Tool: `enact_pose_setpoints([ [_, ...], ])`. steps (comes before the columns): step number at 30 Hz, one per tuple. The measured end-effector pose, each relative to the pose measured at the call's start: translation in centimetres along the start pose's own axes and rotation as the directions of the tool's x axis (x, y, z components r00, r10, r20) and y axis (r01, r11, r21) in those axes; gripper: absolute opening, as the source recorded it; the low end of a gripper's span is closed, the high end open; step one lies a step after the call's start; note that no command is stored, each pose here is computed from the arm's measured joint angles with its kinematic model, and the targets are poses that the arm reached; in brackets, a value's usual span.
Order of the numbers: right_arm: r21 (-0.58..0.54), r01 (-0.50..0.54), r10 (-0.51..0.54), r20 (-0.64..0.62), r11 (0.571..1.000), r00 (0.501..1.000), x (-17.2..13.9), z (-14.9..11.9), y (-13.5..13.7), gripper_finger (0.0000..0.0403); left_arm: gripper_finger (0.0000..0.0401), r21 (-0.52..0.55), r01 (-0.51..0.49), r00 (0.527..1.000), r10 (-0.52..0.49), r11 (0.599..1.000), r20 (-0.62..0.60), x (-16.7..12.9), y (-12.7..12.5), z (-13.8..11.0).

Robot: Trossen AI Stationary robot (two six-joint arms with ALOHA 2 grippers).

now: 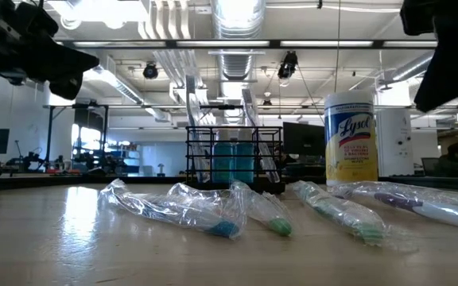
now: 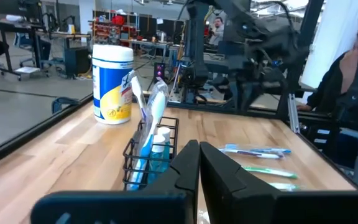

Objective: Pick & Place toothbrushing station
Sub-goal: Put the right blue toothbrush into the black wire organizer

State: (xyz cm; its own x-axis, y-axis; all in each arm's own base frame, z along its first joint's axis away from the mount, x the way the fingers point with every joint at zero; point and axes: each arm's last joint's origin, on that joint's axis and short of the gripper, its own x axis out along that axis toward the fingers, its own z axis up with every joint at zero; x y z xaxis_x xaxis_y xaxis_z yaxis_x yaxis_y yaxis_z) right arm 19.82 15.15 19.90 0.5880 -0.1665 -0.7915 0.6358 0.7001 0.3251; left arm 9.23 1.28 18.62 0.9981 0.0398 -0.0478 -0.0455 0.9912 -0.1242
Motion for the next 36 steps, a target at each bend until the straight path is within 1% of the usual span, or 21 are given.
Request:
enact_pose_setpoints([
  [3, -0.035, 0.091, -0.092, -0.023, 0.995, 0.996, 1.3, -0.4, 1.7, 0.0105, 0.002, -0.02, 0.015, 1.0, -0.015, 1.0, -0.002, 0.0, 0.0, 0.0],
  [5, 0.002, 0.176, -0.176, -0.029, 0.984, 0.984, 1.9, -0.6, 2.5, 0.0127, 0.0021, -0.023, 0.028, 1.0, -0.028, 0.999, -0.003, 0.0, -0.1, 0.0],
  [7, 0.027, 0.266, -0.265, -0.04, 0.964, 0.963, 2.4, -0.6, 3.2, 0.0145, 0.0021, -0.025, 0.03, 1.0, -0.03, 0.999, -0.004, 0.0, -0.1, 0.0],
  [11, -0.009, 0.355, -0.354, -0.092, 0.935, 0.931, 3.5, -1.1, 5.0, 0.0169, 0.0017, -0.022, 0.031, 1.0, -0.031, 0.999, -0.004, 0.0, -0.1, 0.0],
  [16, -0.041, 0.371, -0.373, -0.109, 0.928, 0.921, 5.0, -1.6, 6.8, 0.0185, 0.0018, -0.019, 0.03, 1.0, -0.03, 0.999, -0.004, 0.0, -0.1, 0.0],
  [20, -0.037, 0.372, -0.373, -0.152, 0.927, 0.915, 5.6, -1.7, 7.5, 0.0187, 0.0021, -0.019, 0.031, 1.0, -0.031, 0.999, -0.006, 0.0, -0.1, 0.0],
  [28, -0.04, 0.411, -0.41, -0.203, 0.911, 0.889, 7.1, -2.1, 7.2, 0.0187, 0.0016, -0.023, 0.036, 0.999, -0.036, 0.999, -0.007, 0.0, -0.1, 0.0],
  [36, -0.054, 0.413, -0.413, -0.249, 0.909, 0.876, 8.4, -2.4, 7.2, 0.0187, 0.0022, -0.042, 0.05, 0.999, -0.05, 0.998, -0.015, 0.1, -0.1, -0.2],
])
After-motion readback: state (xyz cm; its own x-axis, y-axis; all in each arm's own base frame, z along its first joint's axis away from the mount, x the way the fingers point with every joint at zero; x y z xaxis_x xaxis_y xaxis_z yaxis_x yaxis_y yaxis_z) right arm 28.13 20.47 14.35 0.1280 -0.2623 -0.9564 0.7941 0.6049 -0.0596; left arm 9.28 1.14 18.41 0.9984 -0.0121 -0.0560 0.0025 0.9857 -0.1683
